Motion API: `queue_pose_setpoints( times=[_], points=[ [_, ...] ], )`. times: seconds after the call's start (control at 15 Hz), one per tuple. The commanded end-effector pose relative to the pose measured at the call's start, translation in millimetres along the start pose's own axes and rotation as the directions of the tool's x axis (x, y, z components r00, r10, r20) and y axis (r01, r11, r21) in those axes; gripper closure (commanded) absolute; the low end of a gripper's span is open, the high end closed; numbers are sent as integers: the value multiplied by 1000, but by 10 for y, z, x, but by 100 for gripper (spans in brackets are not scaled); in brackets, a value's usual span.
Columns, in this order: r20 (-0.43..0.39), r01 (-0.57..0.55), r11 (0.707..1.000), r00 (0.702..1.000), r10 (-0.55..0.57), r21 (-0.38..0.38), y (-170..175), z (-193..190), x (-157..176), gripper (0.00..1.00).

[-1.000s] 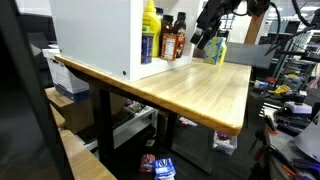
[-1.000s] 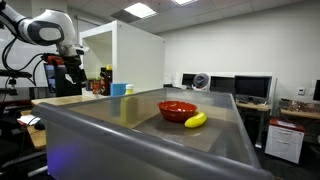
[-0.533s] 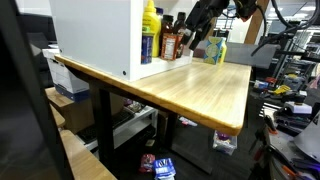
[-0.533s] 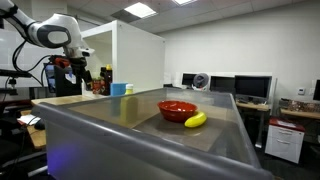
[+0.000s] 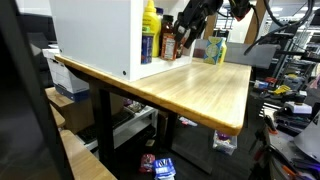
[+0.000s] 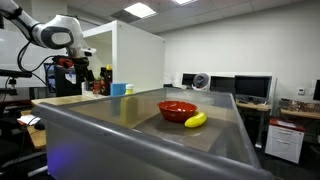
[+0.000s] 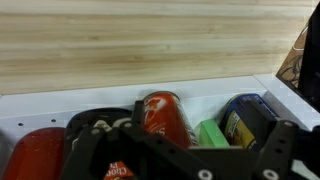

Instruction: Move the red can backwards

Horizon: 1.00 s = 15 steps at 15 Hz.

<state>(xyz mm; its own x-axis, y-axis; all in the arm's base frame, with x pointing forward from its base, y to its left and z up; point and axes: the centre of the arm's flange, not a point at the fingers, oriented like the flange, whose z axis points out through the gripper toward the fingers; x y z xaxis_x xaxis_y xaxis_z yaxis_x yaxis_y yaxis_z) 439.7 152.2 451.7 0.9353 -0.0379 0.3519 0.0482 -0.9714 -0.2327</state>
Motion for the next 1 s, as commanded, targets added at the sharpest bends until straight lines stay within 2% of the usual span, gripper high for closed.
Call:
queue_pose_setpoints(
  times=[0.0,0.4,0.93],
  points=[
    [-15,7,1000,1000,-7,5,-18,55,37,0],
    [-25,8,999,1000,-9,-44,-11,-45,-29,0],
    [-74,37,999,996,-39,-25,-99,-176,-77,0]
  ],
)
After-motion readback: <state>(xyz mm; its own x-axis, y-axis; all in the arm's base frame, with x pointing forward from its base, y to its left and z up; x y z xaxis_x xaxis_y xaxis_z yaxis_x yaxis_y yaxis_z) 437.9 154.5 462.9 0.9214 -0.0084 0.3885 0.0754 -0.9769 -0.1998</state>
